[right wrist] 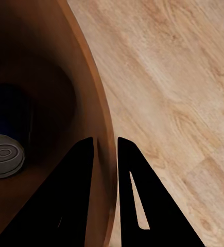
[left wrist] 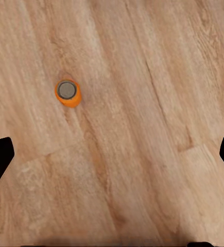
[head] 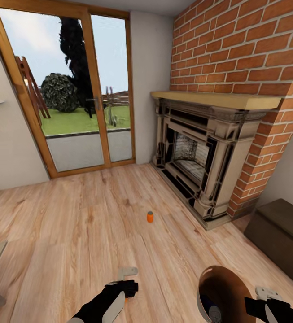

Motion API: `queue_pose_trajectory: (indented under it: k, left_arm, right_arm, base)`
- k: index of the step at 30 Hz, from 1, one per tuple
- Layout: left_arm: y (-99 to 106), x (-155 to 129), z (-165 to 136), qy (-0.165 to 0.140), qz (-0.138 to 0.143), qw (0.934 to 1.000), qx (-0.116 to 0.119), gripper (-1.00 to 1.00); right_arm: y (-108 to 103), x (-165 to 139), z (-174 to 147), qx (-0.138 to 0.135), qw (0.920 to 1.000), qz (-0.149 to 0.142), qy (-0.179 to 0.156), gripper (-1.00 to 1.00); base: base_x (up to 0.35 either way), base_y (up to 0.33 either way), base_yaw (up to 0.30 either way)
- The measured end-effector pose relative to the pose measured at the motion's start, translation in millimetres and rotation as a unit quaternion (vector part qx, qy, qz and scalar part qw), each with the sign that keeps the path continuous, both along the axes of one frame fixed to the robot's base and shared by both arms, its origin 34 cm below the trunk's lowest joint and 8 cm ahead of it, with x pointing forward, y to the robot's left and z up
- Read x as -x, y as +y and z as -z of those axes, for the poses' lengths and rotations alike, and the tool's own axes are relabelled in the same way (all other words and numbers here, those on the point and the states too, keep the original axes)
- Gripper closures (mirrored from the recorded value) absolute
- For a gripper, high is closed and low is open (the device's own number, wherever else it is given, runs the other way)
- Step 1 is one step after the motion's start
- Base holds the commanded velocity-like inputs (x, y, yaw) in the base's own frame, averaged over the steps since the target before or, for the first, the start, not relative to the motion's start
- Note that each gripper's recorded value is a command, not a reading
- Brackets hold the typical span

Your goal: Put the three can of soda from the living room inside the tash can in the kitchen.

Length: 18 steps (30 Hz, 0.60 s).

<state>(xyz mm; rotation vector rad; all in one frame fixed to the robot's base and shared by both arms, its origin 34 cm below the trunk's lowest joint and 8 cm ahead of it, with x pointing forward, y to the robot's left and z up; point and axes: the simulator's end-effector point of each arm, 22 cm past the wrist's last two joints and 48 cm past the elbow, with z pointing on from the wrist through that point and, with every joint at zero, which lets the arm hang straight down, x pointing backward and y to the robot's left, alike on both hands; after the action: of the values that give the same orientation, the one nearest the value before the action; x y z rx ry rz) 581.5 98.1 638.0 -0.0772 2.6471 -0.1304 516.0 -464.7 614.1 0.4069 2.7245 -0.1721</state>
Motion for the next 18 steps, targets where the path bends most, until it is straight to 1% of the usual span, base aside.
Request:
queue_pose_trajectory:
  k: [6,18]
  left_arm:
    - [-0.5,-4.1,-4.9,-0.014,-0.003,0.9999,0.001,-1.0]
    - [-1.1,-6.5,-9.2,-0.021,-0.001,0.9998,0.001,-1.0]
  right_arm:
    - [-0.2,-0.5,-2.3,0.001,1.0,-0.002,-0.002,1.0]
    - [-0.2,-3.0,-5.8,0.001,1.0,-0.002,-0.006,1.0]
  base:
    - [0.051,0.002,0.0]
    - [0.007,0.0,0.0]
